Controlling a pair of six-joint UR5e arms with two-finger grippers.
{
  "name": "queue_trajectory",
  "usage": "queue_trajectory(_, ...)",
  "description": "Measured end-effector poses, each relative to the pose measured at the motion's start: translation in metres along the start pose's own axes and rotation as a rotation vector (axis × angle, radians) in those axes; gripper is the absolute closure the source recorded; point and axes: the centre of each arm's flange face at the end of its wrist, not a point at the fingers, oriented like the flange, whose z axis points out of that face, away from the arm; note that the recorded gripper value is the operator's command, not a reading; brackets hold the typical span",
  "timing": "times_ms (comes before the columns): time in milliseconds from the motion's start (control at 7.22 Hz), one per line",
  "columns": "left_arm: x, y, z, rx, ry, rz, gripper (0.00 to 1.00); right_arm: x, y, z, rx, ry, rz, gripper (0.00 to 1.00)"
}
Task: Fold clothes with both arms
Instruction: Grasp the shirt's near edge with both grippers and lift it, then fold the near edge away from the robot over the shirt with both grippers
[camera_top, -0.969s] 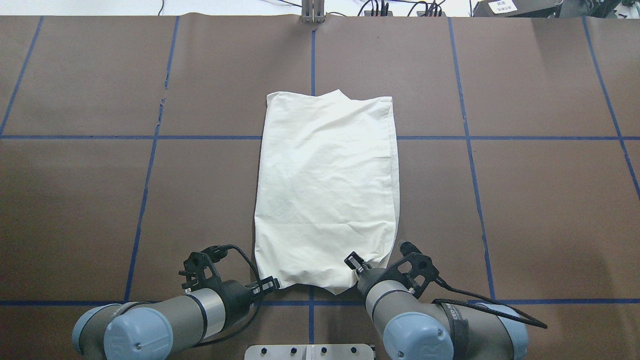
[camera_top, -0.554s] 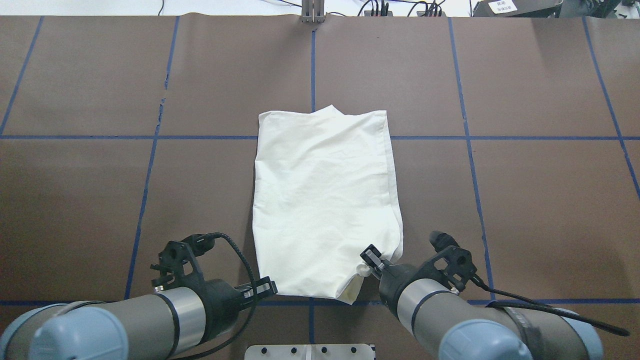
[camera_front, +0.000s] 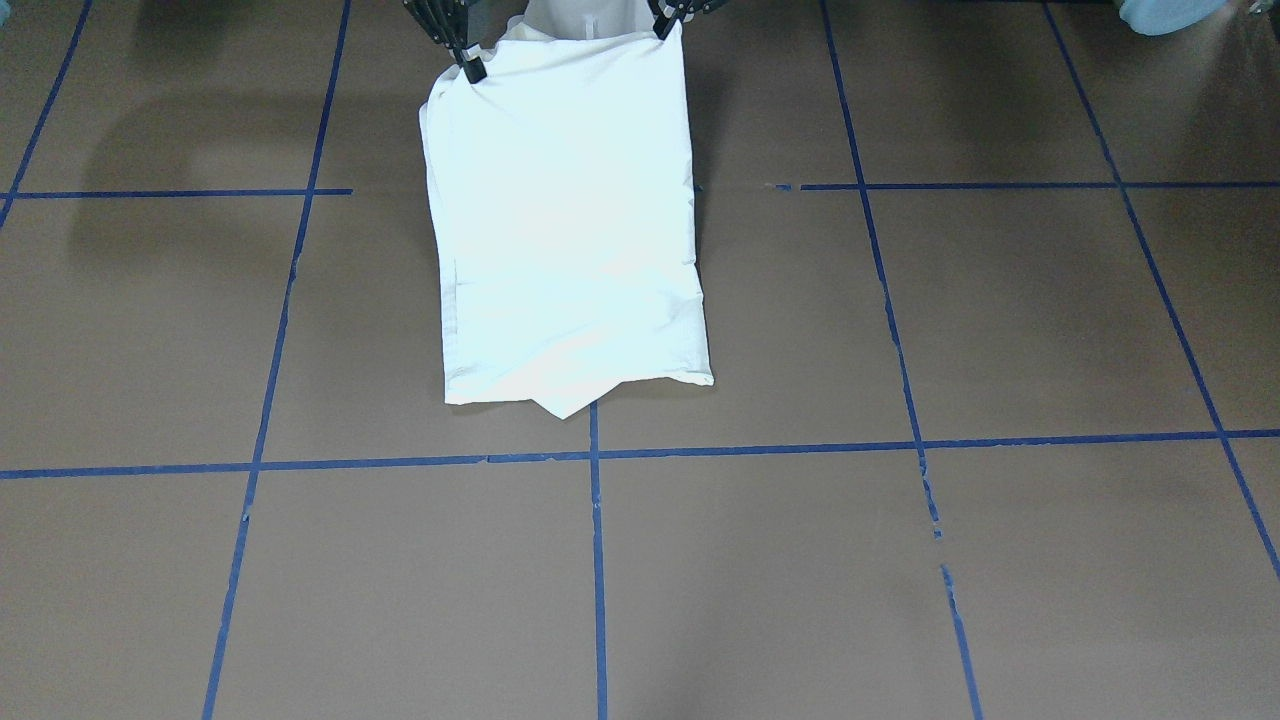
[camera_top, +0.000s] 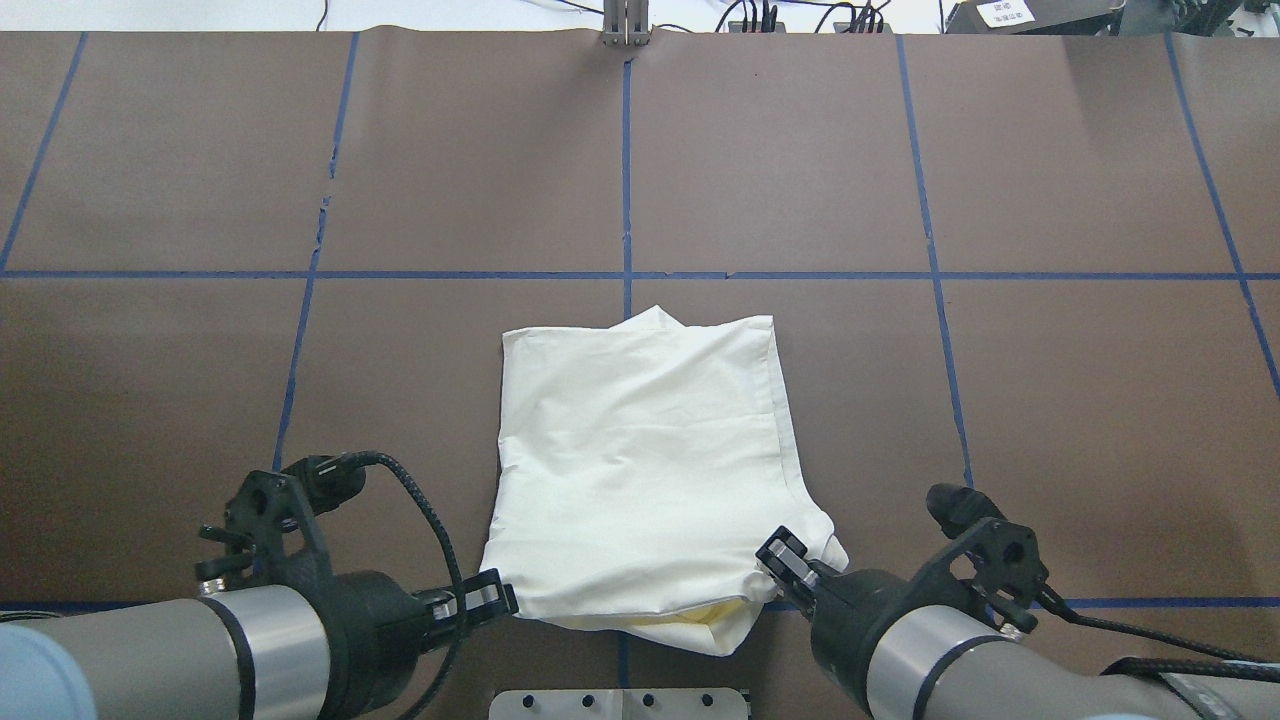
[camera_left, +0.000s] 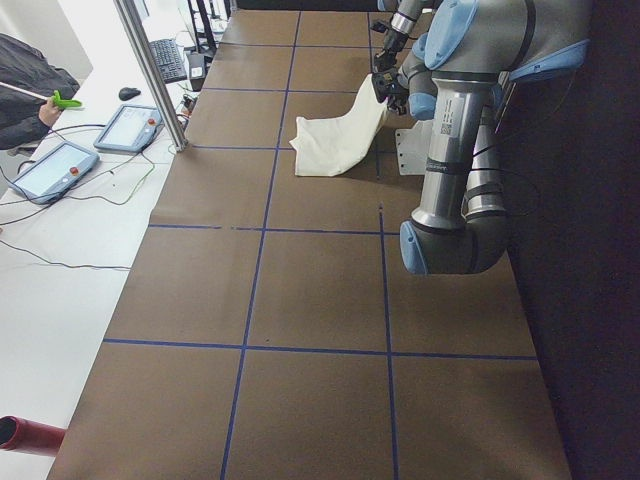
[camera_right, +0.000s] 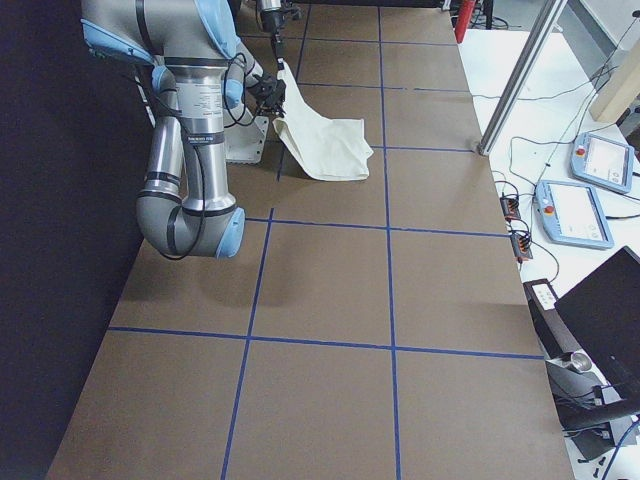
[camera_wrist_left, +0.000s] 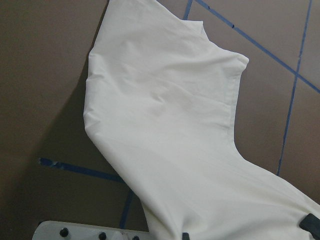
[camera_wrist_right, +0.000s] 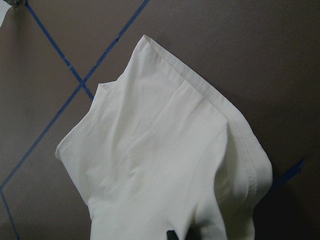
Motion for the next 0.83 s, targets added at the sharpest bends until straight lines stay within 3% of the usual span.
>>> queue_trajectory(277, 0.02, -0.028, 0.032, 0.078, -0.024, 0.043, 1.0, -0.037, -0.007, 0.052, 0.087, 0.01, -0.024, 1.0)
queue_trajectory(831, 0.04, -0.124, 0.102, 0.192, -0.149, 0.122, 1.0, -0.072, -0.09, 0.174, 0.207, 0.097, -0.056, 1.0)
